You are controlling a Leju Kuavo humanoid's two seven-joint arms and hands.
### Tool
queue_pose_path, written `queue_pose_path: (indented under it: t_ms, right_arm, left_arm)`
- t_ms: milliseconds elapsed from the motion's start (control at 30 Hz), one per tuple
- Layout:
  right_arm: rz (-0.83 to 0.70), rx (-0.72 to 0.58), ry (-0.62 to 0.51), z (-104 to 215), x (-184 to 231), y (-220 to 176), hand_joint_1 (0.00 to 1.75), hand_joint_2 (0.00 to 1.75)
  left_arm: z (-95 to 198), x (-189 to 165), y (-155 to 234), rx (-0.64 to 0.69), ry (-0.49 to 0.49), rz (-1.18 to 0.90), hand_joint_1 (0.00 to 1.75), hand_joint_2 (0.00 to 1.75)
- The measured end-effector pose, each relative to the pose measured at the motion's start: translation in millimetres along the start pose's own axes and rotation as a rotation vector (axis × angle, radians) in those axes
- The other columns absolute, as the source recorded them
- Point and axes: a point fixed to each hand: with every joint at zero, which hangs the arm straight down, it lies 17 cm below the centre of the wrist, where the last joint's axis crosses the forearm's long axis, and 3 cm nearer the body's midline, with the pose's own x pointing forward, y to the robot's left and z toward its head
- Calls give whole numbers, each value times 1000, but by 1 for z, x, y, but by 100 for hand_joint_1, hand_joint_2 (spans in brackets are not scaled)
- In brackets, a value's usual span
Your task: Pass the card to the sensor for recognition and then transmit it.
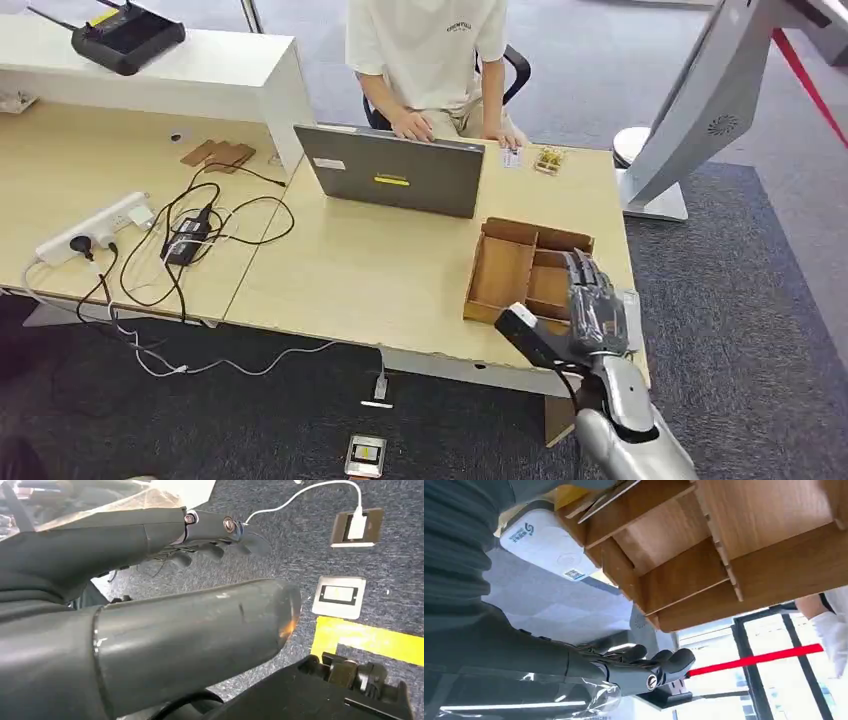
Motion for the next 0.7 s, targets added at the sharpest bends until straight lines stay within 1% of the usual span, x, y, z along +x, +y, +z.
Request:
queue_pose_path:
  t_ms: [333,600,667,700]
  right_arm:
    - [7,22,31,2,-14,8,0,175]
    - [7,22,31,2,-15,9,0,175]
    - [8,27,36,2,-16,10,0,175]
    - [9,51,33,3,-18,17,0,175]
  left_arm:
    - [0,2,0,0,-6,-1,0,0]
    - [0,2,0,0,-7,-1,0,0]
    - [0,3,0,-1,-8,-2,0,0]
    - [0,4,0,-5,-14,-12,0,0]
